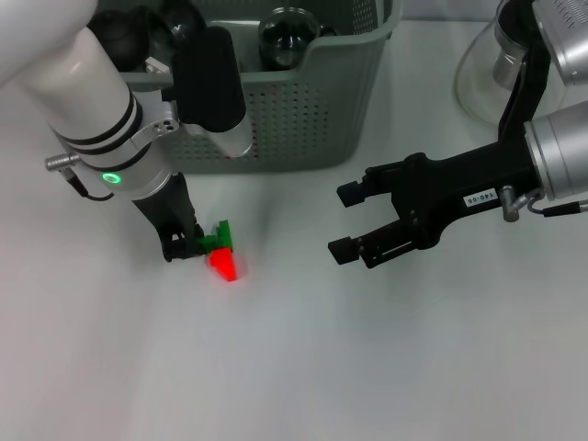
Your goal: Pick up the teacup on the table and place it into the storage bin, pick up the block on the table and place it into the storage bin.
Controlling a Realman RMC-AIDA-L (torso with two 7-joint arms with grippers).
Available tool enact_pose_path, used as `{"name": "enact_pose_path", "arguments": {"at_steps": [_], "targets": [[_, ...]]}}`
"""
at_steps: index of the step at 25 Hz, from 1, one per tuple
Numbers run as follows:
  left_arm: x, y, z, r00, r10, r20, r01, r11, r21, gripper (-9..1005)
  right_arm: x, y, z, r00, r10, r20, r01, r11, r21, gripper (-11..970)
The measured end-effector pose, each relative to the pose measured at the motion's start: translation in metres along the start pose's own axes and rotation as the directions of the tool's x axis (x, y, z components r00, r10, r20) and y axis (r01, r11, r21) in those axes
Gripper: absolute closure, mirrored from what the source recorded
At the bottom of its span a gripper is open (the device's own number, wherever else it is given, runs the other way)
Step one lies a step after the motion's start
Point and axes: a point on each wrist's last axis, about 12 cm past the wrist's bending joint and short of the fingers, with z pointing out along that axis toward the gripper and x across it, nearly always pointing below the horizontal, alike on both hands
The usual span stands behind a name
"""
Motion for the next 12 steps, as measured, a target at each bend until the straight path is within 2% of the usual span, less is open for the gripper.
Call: {"name": "enact_pose_path", "arguments": {"at_steps": [7, 12], "targets": [[0.000, 0.000, -0.007, 1.000, -0.011, 0.005, 0.011, 1.000, 0.000, 834, 0.002, 0.000, 0.000, 1.000, 0.002, 0.002, -0.002, 1.000, 0.001, 19], [0.007, -0.004, -0.027, 0.998, -0.060, 0.036, 0.060, 0.998, 0.012, 835, 0.002, 0.000, -0.001, 1.000, 0.000, 0.005, 0.000, 1.000, 0.003, 18]]}}
